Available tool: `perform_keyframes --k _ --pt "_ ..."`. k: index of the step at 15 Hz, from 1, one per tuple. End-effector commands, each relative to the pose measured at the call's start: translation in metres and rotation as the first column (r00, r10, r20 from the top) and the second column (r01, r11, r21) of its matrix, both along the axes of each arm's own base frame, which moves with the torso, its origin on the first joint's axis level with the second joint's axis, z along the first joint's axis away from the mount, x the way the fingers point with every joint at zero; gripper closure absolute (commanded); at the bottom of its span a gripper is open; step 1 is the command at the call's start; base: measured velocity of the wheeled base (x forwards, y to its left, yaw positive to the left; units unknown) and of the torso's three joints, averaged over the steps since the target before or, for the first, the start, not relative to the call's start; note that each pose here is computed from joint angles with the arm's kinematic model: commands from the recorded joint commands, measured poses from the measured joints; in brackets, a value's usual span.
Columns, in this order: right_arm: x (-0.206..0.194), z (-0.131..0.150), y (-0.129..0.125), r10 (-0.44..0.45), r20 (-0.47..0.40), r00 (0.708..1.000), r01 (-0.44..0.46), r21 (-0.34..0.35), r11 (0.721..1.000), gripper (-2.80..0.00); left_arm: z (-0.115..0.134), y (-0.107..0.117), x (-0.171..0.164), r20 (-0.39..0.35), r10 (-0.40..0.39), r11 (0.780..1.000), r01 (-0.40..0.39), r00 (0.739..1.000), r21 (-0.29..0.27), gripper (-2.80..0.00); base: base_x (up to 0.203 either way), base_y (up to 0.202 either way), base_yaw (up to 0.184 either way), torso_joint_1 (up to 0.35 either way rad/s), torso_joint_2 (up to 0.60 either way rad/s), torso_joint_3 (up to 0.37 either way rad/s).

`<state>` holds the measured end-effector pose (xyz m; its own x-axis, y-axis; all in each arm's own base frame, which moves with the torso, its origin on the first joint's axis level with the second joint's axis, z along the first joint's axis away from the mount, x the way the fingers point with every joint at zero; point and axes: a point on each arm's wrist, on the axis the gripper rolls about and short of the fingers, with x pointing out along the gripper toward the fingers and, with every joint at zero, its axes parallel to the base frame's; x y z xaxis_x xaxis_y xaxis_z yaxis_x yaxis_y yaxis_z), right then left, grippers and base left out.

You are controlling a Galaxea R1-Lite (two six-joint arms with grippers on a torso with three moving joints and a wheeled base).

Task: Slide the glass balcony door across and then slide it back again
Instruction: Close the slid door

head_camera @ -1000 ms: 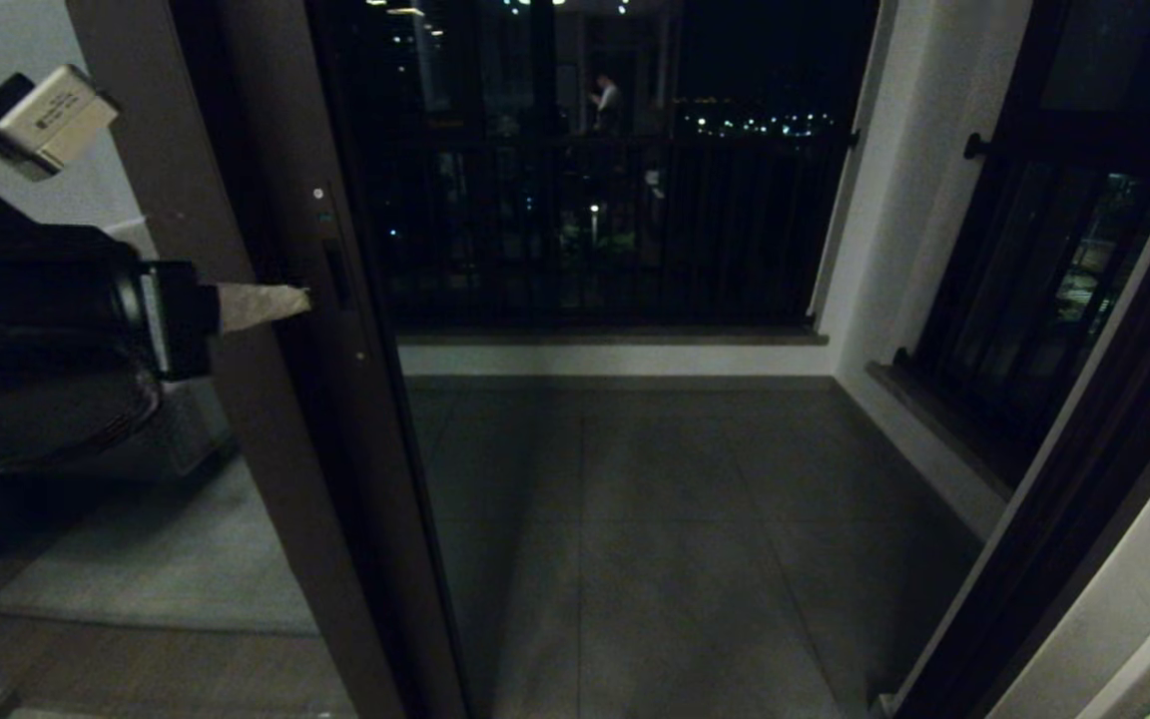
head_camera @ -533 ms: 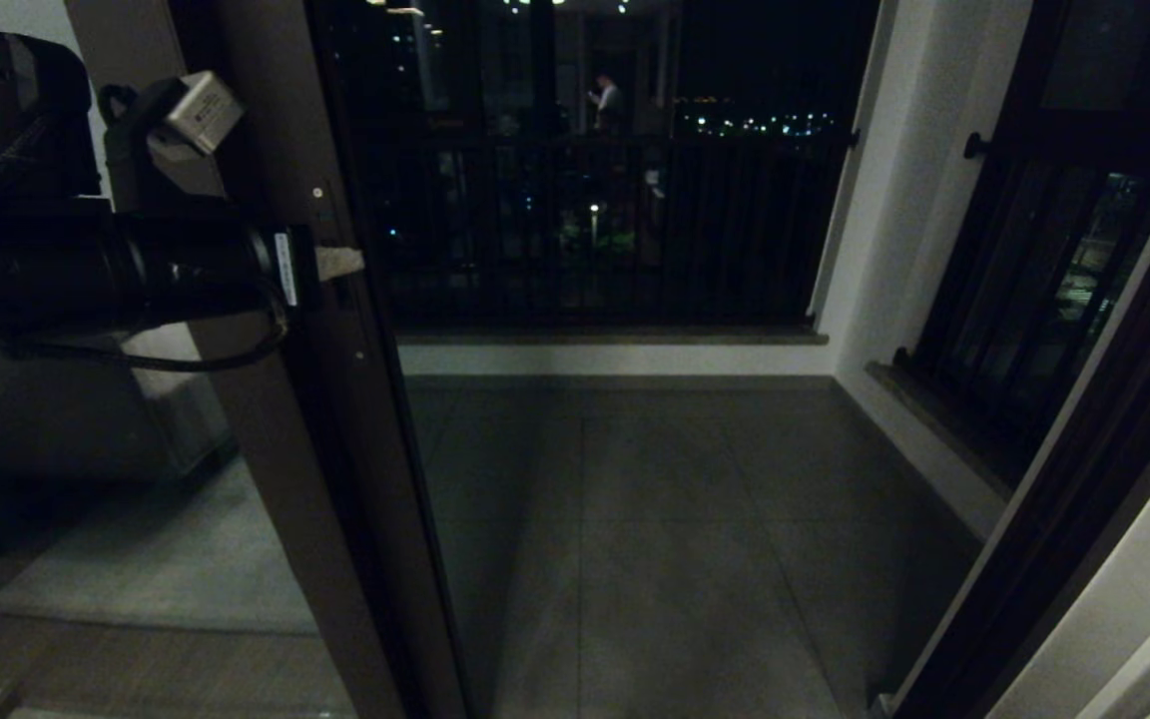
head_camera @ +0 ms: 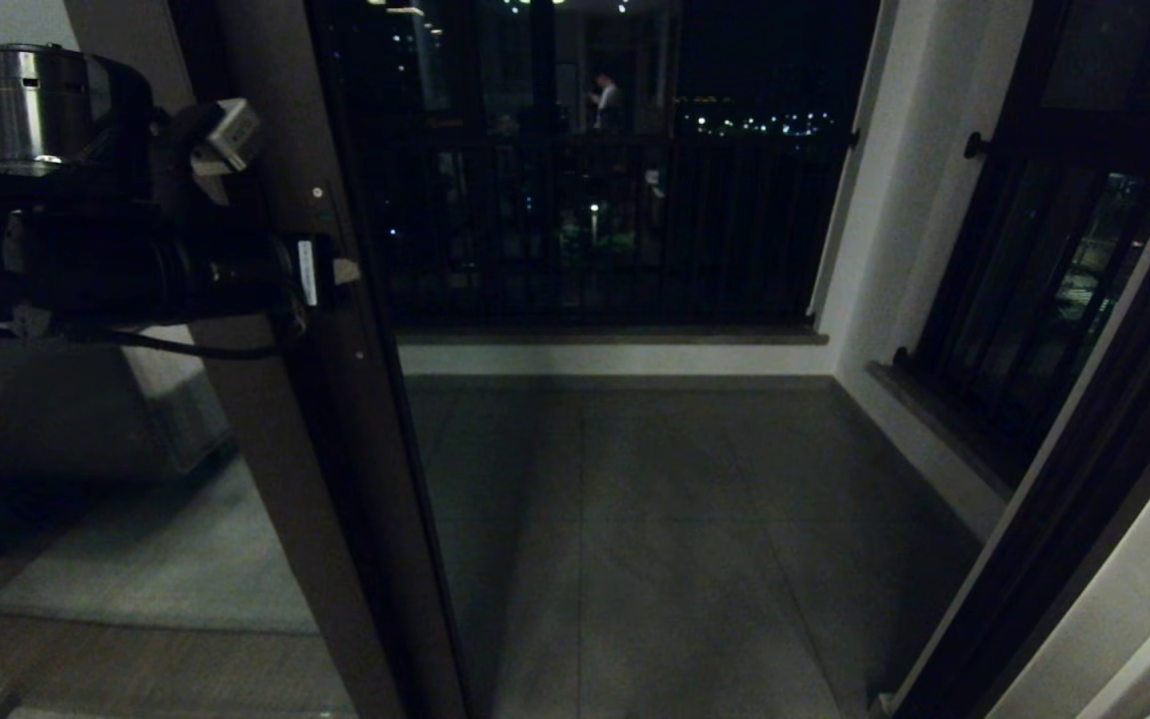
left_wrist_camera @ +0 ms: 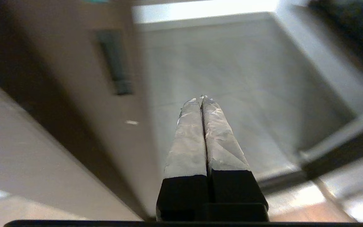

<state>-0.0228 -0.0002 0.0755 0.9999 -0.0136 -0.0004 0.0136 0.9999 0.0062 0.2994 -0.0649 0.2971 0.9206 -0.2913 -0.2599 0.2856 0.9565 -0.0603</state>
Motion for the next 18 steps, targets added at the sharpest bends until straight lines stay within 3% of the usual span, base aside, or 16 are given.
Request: perform_keyframes --k 1,9,18 --pt "0.0 0.0 0.0 0.0 0.0 1.0 0.0 0.0 1.0 0.0 0.0 -0.001 0.009 0.005 0.032 0.999 -0.032 0.999 0.007 0.0 0.0 0.0 0.0 0.0 0.0 0.0" --pt "0.0 0.0 0.0 0.0 0.0 1.0 0.0 0.0 1.0 0.0 -0.002 -0.003 0.023 -0.001 0.043 0.999 -0.043 0.999 0.01 0.0 0.0 0.0 0.0 0.0 0.0 0.0" --pt "0.0 0.0 0.0 0.0 0.002 1.0 0.0 0.0 1.0 0.0 -0.007 0.025 0.031 -0.027 0.122 0.992 -0.122 0.992 0.015 0.0 0.0 0.0 0.0 0.0 0.0 0.0"
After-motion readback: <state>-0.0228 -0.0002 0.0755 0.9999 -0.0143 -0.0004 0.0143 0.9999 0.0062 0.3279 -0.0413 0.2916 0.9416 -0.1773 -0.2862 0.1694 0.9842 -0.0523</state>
